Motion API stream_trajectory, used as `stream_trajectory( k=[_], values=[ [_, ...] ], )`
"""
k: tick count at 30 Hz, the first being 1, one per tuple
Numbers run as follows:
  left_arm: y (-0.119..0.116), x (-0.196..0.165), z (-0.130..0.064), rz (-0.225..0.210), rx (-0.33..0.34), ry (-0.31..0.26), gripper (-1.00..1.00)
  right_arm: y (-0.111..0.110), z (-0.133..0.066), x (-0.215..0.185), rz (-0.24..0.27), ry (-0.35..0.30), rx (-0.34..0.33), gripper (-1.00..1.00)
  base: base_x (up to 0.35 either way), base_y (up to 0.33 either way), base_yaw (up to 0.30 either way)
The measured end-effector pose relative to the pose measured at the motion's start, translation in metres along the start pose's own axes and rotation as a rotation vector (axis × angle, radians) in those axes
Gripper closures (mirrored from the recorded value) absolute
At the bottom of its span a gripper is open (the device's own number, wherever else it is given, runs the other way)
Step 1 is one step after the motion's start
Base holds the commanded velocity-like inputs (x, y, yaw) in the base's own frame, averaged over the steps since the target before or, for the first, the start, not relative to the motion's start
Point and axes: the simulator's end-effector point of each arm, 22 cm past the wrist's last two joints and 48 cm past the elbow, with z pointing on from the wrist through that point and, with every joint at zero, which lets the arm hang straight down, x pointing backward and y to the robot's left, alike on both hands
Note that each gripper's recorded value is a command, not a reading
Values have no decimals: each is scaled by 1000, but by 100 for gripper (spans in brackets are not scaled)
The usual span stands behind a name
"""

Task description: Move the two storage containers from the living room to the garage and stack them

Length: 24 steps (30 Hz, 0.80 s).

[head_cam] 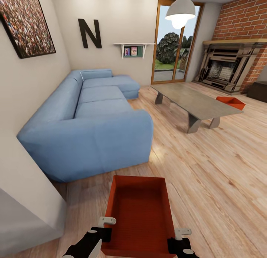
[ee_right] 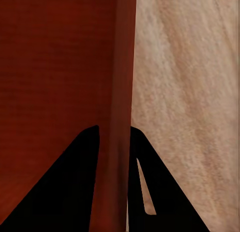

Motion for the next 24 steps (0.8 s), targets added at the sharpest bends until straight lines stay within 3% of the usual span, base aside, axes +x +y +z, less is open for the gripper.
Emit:
stream_trajectory(
  k=[24],
  values=[
    [0, -26, -42, 1, 0, 0, 100, -3, -39, -30, 2, 0, 0, 100, 0, 0, 0]
  ],
)
